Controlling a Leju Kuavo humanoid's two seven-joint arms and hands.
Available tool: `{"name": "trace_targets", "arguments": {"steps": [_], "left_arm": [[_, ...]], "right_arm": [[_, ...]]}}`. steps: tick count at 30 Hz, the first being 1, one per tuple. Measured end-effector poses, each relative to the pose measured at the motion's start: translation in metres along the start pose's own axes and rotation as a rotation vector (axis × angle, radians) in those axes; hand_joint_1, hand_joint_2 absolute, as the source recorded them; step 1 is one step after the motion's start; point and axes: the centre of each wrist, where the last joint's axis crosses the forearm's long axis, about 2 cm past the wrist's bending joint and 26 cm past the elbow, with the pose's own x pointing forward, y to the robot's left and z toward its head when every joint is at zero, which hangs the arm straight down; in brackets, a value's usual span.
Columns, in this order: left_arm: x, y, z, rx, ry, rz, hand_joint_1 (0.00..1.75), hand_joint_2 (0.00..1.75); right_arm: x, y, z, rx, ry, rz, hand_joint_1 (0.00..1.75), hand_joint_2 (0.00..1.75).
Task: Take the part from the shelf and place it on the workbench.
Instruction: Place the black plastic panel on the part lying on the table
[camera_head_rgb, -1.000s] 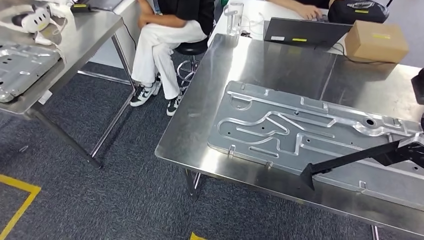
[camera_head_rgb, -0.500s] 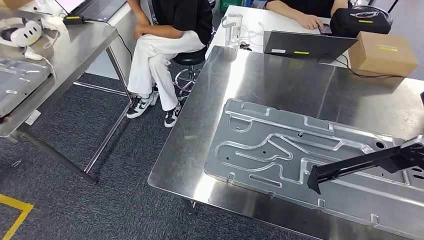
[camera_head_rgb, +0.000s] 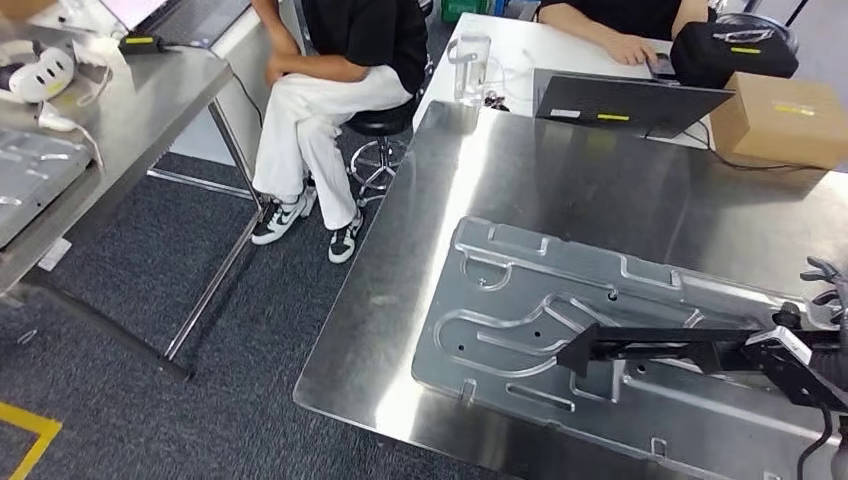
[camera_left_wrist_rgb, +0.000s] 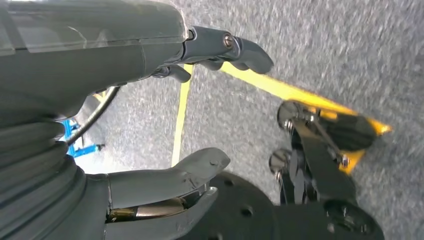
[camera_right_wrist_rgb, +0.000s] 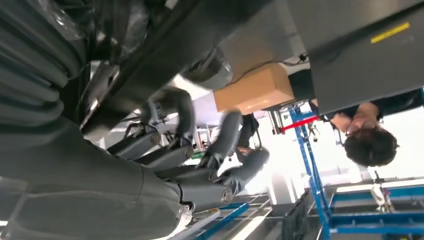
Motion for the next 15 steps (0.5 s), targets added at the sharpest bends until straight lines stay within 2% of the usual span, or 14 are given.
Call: {"name": "trace_targets", "arguments": {"steps": [3, 7, 15], "left_arm": [[0.0, 0.0, 0.0, -0.005, -0.002, 0.001, 0.0, 1.75], [0.001, 0.0, 0.0, -0.01, -0.012, 0.014, 0.0, 0.0], [0.0, 0.0, 0.0, -0.013, -0.018, 0.036, 0.0, 0.0]], "right_arm": [[0.008, 0.015, 0.002, 0.009, 0.007, -0.029, 0.0, 0.0], [0.014, 0.026, 0.005, 0.017, 0.013, -0.051, 0.0, 0.0], [0.024, 0.04, 0.014, 0.06, 0.0, -0.068, 0.0, 0.0]]}}
